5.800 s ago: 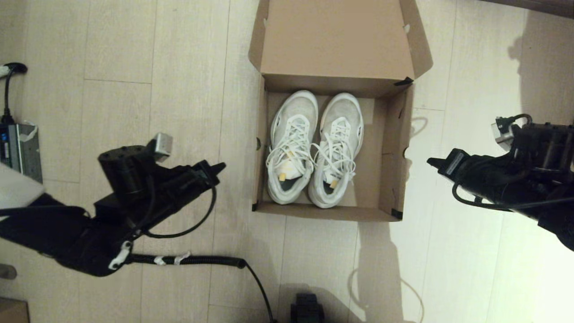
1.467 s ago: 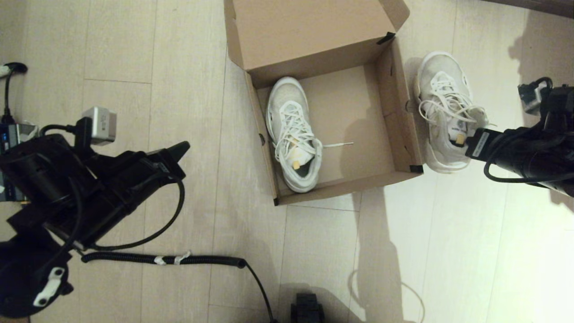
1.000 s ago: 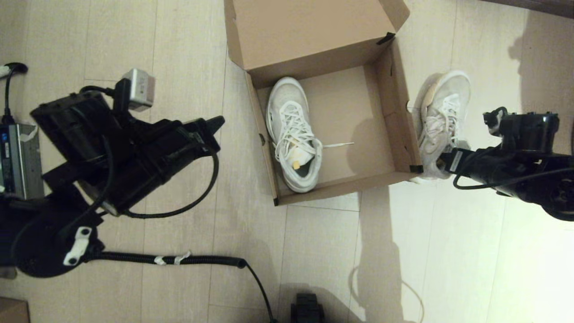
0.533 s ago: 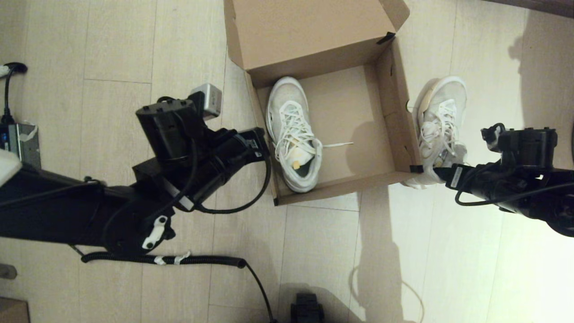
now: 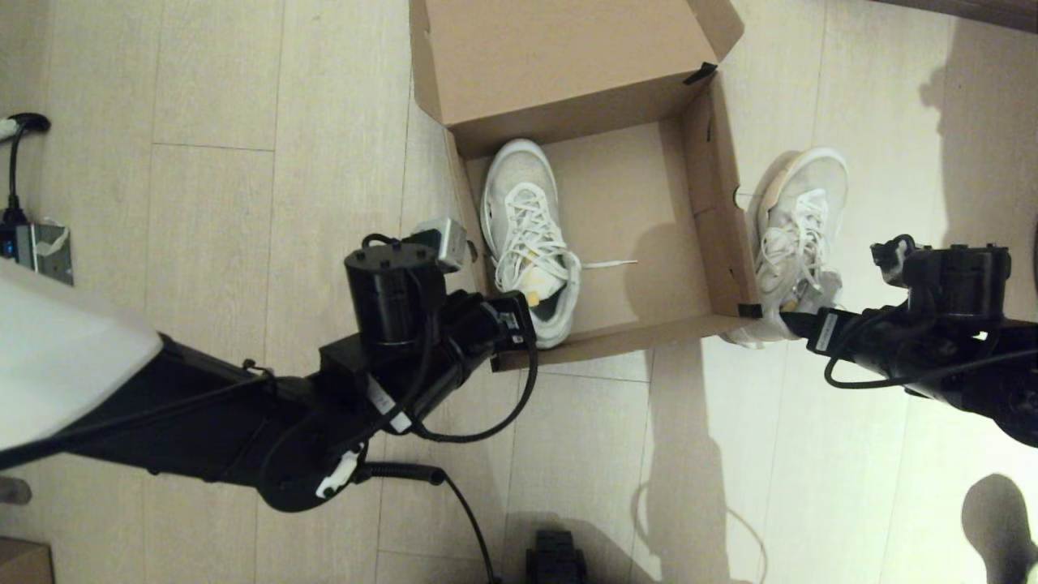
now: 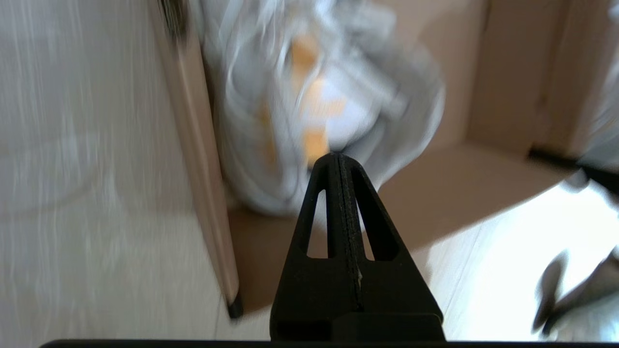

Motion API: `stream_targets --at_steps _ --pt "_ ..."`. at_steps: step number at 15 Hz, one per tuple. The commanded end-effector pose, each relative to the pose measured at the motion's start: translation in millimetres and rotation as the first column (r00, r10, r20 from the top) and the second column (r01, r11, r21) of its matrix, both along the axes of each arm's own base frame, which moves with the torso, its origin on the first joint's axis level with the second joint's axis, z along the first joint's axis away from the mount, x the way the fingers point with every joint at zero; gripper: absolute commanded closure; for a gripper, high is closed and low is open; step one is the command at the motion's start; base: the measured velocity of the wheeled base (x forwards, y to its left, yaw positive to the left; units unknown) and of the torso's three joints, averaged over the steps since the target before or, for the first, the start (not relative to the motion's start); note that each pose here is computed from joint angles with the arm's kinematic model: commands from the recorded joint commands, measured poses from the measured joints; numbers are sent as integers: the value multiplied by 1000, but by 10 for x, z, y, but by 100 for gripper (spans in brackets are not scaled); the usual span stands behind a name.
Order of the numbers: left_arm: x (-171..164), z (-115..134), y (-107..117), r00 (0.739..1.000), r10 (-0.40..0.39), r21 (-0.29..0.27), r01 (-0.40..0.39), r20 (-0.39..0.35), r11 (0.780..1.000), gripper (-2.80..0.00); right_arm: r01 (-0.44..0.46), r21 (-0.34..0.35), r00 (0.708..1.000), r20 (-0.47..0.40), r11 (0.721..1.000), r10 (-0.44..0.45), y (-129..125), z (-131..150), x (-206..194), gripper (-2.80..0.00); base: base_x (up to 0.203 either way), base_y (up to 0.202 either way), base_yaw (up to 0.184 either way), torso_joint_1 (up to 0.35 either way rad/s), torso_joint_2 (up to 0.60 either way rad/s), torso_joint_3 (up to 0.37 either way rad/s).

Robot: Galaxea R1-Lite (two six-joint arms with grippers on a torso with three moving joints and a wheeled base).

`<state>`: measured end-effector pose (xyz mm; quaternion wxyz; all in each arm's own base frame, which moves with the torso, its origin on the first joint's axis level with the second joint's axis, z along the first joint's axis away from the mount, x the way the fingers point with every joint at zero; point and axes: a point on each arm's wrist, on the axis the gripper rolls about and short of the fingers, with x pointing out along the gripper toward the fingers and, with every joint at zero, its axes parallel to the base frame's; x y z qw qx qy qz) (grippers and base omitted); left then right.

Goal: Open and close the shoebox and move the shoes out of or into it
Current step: Put the shoes out of the shoe box

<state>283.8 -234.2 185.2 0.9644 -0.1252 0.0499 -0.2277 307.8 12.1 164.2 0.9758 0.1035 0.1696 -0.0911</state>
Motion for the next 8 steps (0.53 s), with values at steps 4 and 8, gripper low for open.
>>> stream_targets --at_steps 4,8 --pt "51 -316 116 997 33 68 -28 -75 997 0 1 -2 1000 -7 1000 -1 -8 -107 -74 -280 0 0 0 0 0 0" --pt "234 -420 426 991 110 143 -98 -76 985 0 2 -2 1000 3 1000 -2 -13 -77 -90 -280 0 0 0 0 0 0"
